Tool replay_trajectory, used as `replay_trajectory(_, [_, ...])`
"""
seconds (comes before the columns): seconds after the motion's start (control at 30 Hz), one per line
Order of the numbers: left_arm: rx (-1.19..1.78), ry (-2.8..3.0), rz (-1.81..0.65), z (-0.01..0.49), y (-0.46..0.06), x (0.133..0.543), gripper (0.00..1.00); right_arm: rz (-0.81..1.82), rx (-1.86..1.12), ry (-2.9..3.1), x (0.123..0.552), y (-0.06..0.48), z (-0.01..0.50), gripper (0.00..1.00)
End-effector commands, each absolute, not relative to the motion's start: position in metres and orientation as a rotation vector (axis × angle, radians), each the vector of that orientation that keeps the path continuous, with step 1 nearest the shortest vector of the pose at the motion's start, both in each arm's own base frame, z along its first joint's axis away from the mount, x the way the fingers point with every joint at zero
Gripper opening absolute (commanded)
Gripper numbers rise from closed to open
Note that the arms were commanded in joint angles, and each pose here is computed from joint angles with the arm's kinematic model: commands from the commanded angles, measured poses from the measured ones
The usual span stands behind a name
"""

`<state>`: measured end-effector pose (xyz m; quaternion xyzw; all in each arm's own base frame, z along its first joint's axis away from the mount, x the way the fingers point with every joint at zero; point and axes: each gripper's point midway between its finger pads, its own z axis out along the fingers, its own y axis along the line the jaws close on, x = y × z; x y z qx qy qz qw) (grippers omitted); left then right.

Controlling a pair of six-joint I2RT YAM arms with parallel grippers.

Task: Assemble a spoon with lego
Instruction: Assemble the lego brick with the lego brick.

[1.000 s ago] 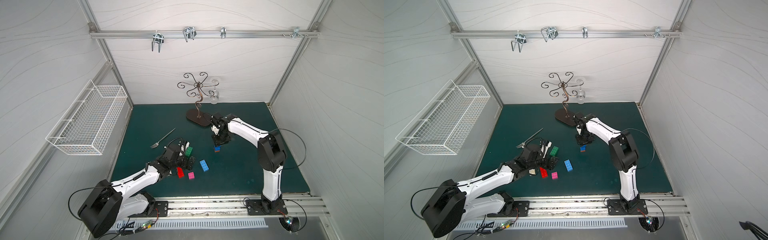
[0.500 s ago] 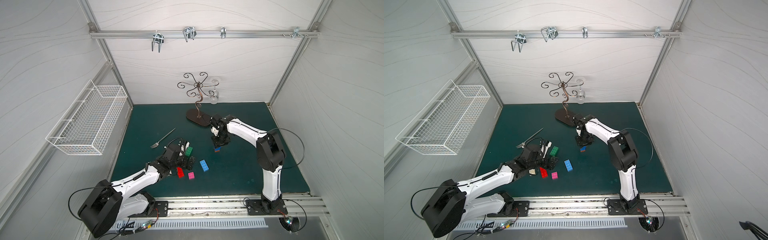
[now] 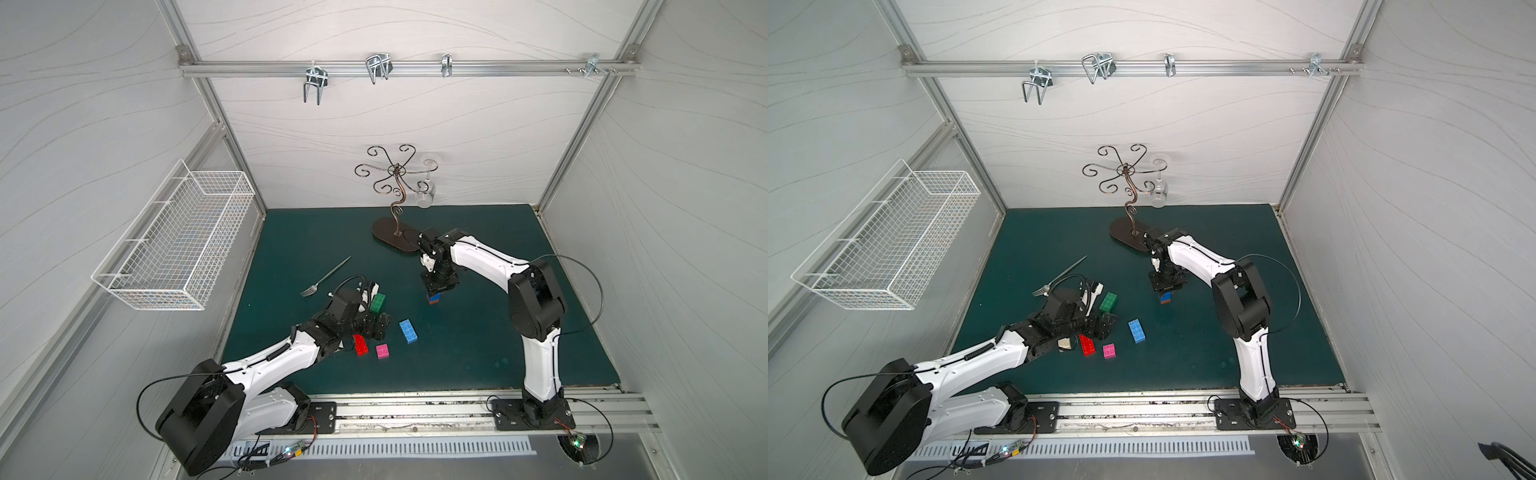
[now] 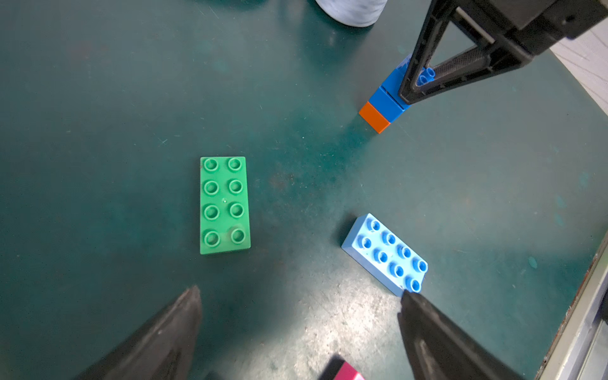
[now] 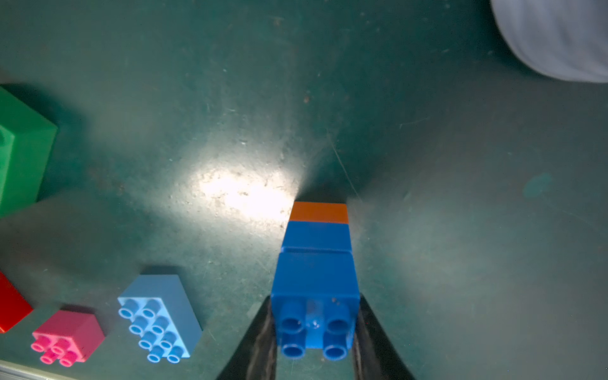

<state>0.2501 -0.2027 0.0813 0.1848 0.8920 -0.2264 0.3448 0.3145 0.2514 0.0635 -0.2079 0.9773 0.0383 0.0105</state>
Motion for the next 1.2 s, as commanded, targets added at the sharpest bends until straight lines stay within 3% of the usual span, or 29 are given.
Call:
replay_trajectory(0.0, [0.493,2.289,-0.584,0.086,-0.206,0.254,0.99,-0.047,-0.649,3.197,0.295,0.232,0.022,0.28])
replay_trajectory(0.57, [0.484,2.283,-0.575,0.088,-0.203,0.253,0.98,-0.082,-0.632,3.250,0.293,0.232,0.001,0.28])
replay_trajectory(0.67, [0.477,2.274,-0.577,0.090,-0.202,0.252,0.98,-0.079,-0.601,3.206,0.300,0.234,0.013,0.38])
replay_trajectory(1.17, [0.457,2.272,-0.568,0.090,-0.197,0.249,0.98,0.092,-0.525,3.166,0.302,0.254,0.035,0.56])
